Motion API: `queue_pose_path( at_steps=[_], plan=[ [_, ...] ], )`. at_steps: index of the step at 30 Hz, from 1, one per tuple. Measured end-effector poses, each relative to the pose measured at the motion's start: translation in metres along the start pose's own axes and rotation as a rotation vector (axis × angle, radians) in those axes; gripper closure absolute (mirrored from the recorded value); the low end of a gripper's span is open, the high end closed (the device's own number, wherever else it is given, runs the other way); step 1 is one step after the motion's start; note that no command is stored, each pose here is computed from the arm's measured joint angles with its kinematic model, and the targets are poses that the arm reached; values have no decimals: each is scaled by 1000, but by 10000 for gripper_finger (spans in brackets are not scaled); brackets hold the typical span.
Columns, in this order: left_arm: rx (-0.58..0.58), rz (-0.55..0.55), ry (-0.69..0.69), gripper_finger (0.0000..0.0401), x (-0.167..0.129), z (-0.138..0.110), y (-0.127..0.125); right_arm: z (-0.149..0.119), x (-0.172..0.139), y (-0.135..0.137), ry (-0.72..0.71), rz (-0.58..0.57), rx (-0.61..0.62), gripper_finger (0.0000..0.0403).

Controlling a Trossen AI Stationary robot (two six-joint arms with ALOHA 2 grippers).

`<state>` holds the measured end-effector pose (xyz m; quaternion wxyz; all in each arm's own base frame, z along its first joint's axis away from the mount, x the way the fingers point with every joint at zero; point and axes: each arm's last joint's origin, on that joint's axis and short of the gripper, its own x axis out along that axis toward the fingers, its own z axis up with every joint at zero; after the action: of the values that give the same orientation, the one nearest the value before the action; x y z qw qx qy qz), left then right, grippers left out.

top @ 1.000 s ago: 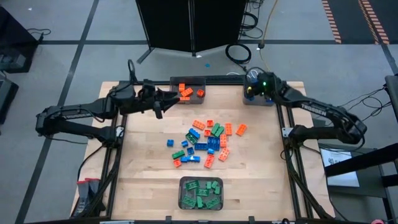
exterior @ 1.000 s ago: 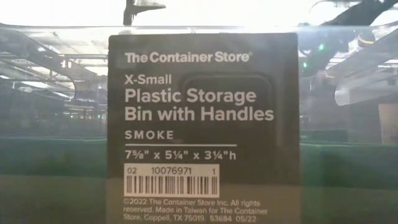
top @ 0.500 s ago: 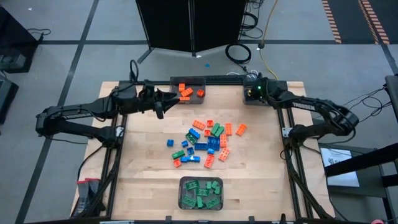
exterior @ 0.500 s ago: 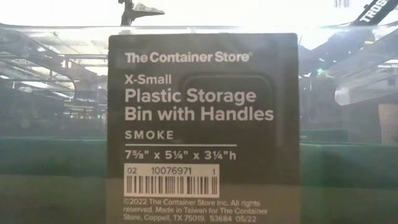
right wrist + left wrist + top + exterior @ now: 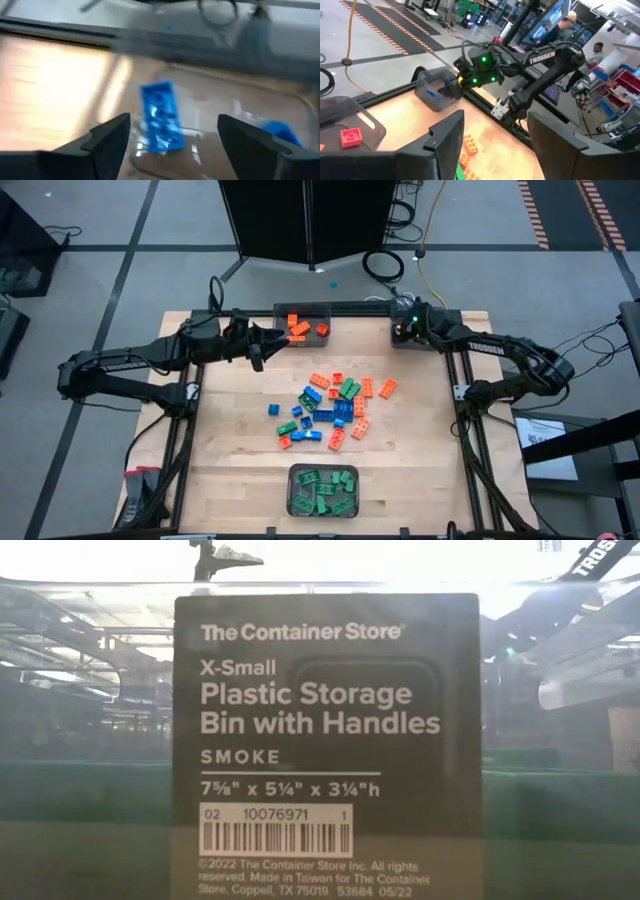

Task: Sort blocks
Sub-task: Put the blue game piece into the top right black bin

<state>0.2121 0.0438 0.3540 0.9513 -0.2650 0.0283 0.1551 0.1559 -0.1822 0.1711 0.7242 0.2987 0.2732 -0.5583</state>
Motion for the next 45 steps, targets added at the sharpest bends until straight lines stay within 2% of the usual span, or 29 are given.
queue_pose_path(
  at_steps=[3, 7, 12, 15, 20, 24, 28, 32, 38, 45],
  plan=[
    [47, -3, 48, 182, 0, -4, 1, 23, -14, 10, -54, 103, -53, 108],
    [153, 28, 201, 182, -1, -17, 7, 69, -55, 28, -222, 278, -141, 118],
    [339, 81, 540, 182, 3, -55, 13, 117, -125, 46, -455, 468, -236, 123],
    [409, 63, 666, 182, 7, -75, 12, 133, -161, 53, -544, 525, -282, 124],
    [364, 74, 752, 182, 2, -112, 15, 139, -190, 60, -511, 561, -325, 124],
    [410, 72, 681, 182, -4, -138, 16, 131, -193, 66, -453, 575, -376, 124],
    [505, 78, 664, 182, -9, -166, 26, 124, -190, 69, -394, 575, -402, 124],
    [523, 125, 640, 182, -12, -183, 40, 122, -189, 70, -381, 575, -408, 124],
    [574, 150, 567, 182, -15, -199, 56, 122, -189, 70, -377, 577, -393, 124],
    [542, 110, 499, 182, -20, -214, 69, 122, -189, 70, -372, 581, -373, 124]
  ],
)
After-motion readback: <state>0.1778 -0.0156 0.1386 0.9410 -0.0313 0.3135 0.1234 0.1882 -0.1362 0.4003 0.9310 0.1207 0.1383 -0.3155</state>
